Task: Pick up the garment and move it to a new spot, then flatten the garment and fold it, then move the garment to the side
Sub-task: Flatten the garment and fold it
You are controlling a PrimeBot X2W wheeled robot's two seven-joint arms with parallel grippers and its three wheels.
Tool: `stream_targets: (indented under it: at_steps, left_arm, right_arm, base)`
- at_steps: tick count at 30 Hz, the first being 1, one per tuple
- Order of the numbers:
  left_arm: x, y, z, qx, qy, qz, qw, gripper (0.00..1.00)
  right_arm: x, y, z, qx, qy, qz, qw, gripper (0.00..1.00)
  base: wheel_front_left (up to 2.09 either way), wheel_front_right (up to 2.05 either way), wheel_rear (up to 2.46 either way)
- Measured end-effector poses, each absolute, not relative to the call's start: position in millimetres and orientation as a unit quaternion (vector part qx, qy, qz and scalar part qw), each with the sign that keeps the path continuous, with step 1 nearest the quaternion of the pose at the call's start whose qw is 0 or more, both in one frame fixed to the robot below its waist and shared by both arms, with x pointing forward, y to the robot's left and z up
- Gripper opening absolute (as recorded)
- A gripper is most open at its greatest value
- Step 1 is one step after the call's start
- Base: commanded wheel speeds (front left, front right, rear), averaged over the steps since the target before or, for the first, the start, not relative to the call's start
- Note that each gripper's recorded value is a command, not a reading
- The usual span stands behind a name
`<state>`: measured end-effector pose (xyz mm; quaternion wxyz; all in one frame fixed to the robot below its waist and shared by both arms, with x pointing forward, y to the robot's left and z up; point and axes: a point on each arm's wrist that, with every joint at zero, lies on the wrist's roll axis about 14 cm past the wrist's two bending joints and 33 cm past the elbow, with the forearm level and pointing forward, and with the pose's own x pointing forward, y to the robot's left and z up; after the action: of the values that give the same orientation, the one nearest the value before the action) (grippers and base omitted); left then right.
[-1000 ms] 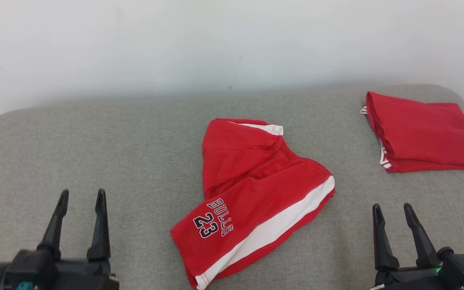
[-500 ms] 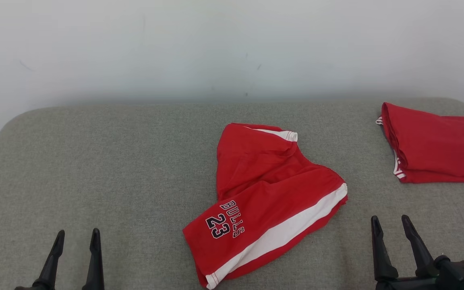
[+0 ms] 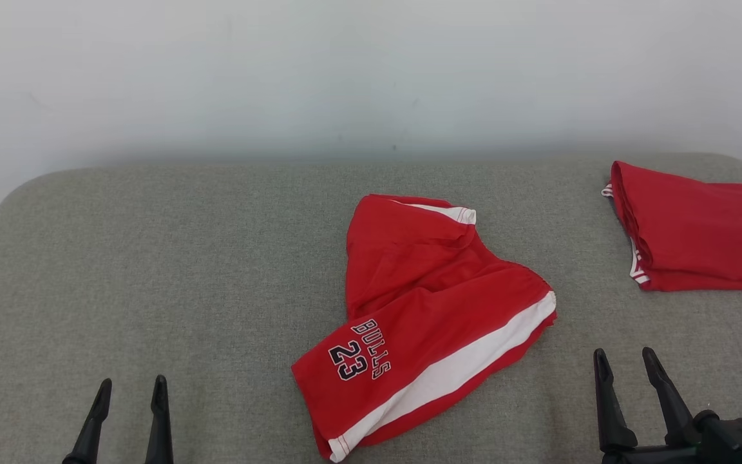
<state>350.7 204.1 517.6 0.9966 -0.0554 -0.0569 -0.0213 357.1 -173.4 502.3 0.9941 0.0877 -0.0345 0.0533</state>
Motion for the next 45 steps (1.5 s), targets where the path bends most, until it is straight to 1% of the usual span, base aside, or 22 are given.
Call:
stream_targets:
  at_steps: [6,14,23,33,34,35,36,37,41,45]
  left_arm:
    - [350.2,192.8,513.3,-0.062,-0.051,-0.034,0.996,1.00]
    - [340.9,133.3,481.0,-0.081,0.005,-0.113,0.990,1.00]
    - [323.6,73.0,437.1,-0.102,0.089,-0.205,0.969,1.00]
    - [325.6,46.4,412.7,-0.110,0.138,-0.244,0.953,1.00]
    - [325.5,44.2,410.1,-0.109,0.143,-0.248,0.952,0.74]
    - [326.3,43.0,407.9,-0.110,0.147,-0.249,0.951,0.53]
    - [327.9,42.4,405.8,-0.115,0.152,-0.248,0.950,0.14]
    - [330.3,42.4,404.6,-0.121,0.155,-0.244,0.949,0.00]
    - [337.5,40.2,403.5,-0.119,0.158,-0.248,0.948,0.00]
    - [348.6,53.2,409.4,-0.120,0.145,-0.229,0.955,0.00]
  right_arm:
    - [357.2,-172.8,501.4,0.088,-0.033,0.054,0.994,1.00]
    - [357.5,-171.0,500.7,0.089,-0.032,0.056,0.994,1.00]
    - [356.5,-175.1,496.8,0.089,-0.026,0.050,0.994,1.00]
    - [357.0,-186.1,493.2,0.085,-0.021,0.036,0.996,1.00]
    - [357.0,-187.6,492.8,0.084,-0.020,0.034,0.996,1.00]
    - [357.0,-188.6,492.7,0.084,-0.020,0.032,0.996,1.00]
    - [357.1,-189.8,492.8,0.083,-0.020,0.031,0.996,1.00]
    - [357.2,-190.9,492.4,0.083,-0.020,0.029,0.996,1.00]
    - [357.6,-193.9,490.5,0.081,-0.017,0.025,0.996,1.00]
    - [359.8,-194.9,491.6,0.081,-0.019,0.024,0.996,1.00]
  base:
    - [0.00,0.00,0.00]
    - [0.00,0.00,0.00]
    - [0.00,0.00,0.00]
    - [0.00,0.00,0.00]
    - [0.00,0.00,0.00]
    - [0.00,0.00,0.00]
    - [0.00,0.00,0.00]
    - [0.00,0.00,0.00]
    - [0.00,0.00,0.00]
    - [0.00,0.00,0.00]
